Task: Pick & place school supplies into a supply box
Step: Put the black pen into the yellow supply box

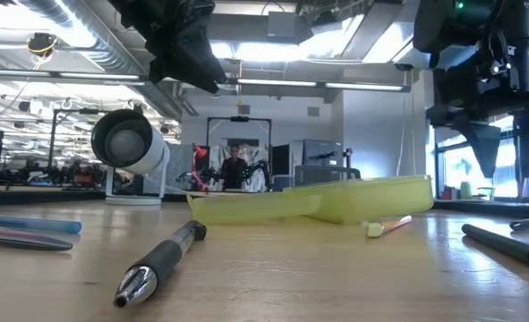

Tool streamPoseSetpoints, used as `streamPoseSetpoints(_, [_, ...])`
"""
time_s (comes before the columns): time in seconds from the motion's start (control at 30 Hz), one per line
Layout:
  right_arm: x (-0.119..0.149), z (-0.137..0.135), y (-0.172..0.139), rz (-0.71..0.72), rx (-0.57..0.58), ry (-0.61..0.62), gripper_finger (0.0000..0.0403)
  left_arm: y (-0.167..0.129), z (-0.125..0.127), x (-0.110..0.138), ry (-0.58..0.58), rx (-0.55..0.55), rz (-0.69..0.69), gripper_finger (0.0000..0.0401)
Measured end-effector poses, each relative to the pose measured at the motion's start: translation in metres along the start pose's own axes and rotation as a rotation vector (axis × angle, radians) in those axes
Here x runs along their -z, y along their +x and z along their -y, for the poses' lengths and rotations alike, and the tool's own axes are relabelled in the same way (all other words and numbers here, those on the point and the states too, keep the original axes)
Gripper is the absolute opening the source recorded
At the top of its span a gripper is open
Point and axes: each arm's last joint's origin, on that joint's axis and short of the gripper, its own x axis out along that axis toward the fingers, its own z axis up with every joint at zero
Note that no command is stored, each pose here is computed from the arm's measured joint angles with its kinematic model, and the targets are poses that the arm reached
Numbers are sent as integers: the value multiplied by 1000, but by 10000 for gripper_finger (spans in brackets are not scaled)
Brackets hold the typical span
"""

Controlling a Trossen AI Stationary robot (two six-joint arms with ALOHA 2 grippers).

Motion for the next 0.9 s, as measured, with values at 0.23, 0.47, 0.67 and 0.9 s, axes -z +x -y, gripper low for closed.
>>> streamPoseSetpoints(0.23, [1,2,0,-15,12,-2,298,0,0,0,0,0,0,130])
streamPoseSetpoints(0.47, [0,6,4,-60,71,32,309,0,0,0,0,3,-2,130])
streamPoseSetpoints(0.67, [-5,15,21,-234,7,-14,281,0,0,0,0,4,-2,130])
streamPoseSetpoints(0.9, [-10,16,42,-357,-45,-146,253,0,0,0,0,3,-2,130])
